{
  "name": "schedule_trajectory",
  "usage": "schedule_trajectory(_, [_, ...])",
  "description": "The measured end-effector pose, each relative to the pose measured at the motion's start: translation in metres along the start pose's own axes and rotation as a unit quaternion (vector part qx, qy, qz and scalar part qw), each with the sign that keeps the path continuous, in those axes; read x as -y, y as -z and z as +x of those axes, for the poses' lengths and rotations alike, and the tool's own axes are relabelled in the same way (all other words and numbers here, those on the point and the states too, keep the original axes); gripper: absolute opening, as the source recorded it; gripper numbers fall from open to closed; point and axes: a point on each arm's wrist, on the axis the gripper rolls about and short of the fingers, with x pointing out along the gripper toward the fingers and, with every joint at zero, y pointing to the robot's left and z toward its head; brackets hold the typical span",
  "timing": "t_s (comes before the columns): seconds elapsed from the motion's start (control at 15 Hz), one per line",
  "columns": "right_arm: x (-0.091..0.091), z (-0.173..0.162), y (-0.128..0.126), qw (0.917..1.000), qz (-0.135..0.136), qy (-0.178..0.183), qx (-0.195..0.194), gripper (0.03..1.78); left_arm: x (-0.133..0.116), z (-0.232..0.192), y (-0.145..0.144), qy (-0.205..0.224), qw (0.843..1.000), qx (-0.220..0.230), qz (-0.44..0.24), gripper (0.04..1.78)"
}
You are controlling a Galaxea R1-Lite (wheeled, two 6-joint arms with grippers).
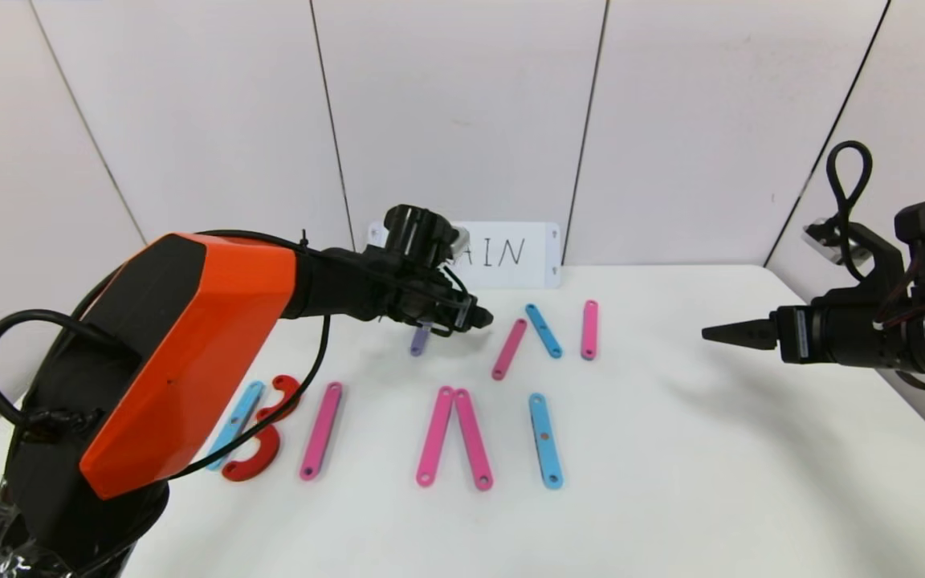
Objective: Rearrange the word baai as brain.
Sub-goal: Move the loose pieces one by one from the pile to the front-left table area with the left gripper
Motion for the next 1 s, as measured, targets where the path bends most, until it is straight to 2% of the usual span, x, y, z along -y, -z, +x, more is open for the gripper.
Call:
schedule_trajectory(0.13, [0.0,0.0,0.001,1.0,0.001,0.0,-0.002,1.74,-0.001,0.01,0.003,0.002,1.0,0.006,0.002,1.75])
schedule_trajectory(0.4, [0.001,0.0,0.001,1.0,0.001,0.003,-0.003,1.74,-0.002,0.027,0.007,0.002,0.999,0.046,0.007,1.75])
schedule_trajectory(0.87, [0.001,0.001,0.002,1.0,0.002,0.003,-0.004,1.74,-0.002,0.037,0.017,0.001,0.999,0.037,0.007,1.74])
schedule_trajectory(1.0, [0.001,0.001,0.003,1.0,0.002,0.003,-0.004,1.74,-0.002,0.039,0.019,0.0,0.999,0.033,0.011,1.64])
